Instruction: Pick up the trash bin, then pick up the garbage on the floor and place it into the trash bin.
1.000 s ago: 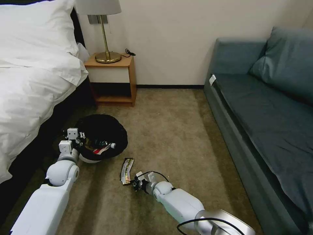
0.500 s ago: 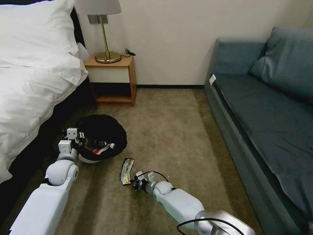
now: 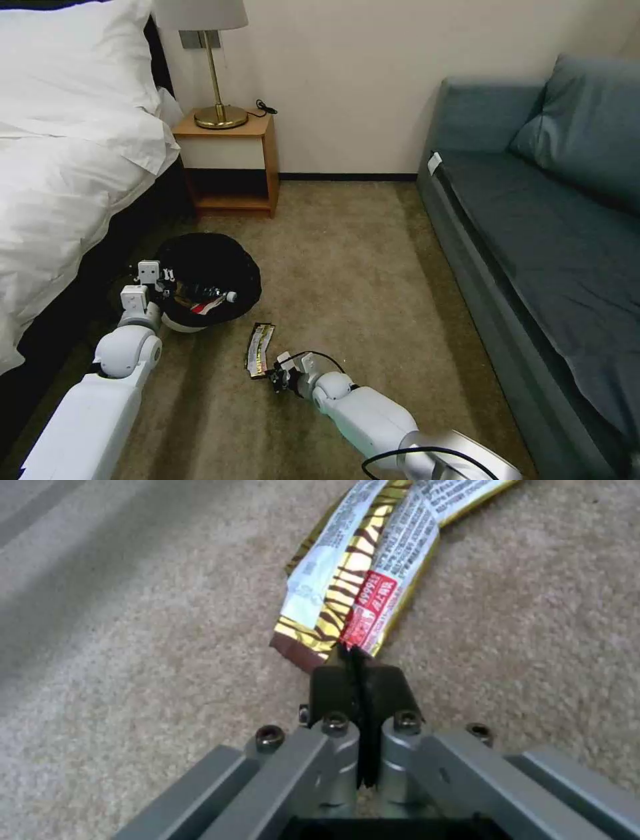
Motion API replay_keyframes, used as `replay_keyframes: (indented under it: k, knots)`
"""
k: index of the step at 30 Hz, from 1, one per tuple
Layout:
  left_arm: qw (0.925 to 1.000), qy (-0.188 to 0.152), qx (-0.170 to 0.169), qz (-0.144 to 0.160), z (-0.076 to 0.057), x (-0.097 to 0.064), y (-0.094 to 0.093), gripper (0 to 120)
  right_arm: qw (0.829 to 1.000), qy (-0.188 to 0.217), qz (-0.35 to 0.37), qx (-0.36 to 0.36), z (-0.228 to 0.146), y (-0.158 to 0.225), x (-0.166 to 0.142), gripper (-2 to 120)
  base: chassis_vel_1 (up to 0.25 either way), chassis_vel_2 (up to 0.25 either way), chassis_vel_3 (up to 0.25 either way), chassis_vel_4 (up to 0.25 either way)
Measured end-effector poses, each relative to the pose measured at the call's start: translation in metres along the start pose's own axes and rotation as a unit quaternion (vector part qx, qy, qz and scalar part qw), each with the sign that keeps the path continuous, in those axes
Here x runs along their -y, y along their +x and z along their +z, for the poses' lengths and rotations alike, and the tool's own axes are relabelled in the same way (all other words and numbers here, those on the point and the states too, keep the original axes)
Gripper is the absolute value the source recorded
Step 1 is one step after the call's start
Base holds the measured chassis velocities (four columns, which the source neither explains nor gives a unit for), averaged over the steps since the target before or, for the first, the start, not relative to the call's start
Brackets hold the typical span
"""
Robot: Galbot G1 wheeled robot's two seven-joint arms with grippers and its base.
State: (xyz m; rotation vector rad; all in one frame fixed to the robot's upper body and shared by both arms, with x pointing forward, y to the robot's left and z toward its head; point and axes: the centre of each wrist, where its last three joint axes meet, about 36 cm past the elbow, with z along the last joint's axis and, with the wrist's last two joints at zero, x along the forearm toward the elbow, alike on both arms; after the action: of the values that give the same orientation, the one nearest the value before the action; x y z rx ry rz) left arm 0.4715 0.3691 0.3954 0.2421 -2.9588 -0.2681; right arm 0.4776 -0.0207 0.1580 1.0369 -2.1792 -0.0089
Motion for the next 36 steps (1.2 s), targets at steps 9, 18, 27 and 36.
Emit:
replay_keyframes:
  k: [9, 18, 27, 36]
  knots:
    - [1.0, -0.001, -0.001, -0.003, 0.001, -0.002, 0.002, 5, 1.0, 0.005, -0.001, 0.002, -0.005, 0.0, 0.001, 22, 0.0, 0.0, 0.0, 0.0]
    - [1.0, 0.0, 0.0, -0.005, 0.0, -0.003, 0.004, 5, 1.0, 0.01, -0.002, -0.002, -0.006, -0.001, 0.002, 53, 0.0, 0.0, 0.0, 0.0]
    - [1.0, 0.001, 0.003, -0.004, -0.004, -0.001, 0.008, 5, 1.0, 0.015, -0.003, -0.003, -0.01, -0.001, 0.004, 77, 0.0, 0.0, 0.0, 0.0]
    - [0.9999, 0.001, 0.001, -0.012, -0.001, -0.007, 0.014, 5, 1.0, 0.018, -0.011, -0.014, -0.002, -0.002, 0.0, 78, 0.0, 0.0, 0.0, 0.0]
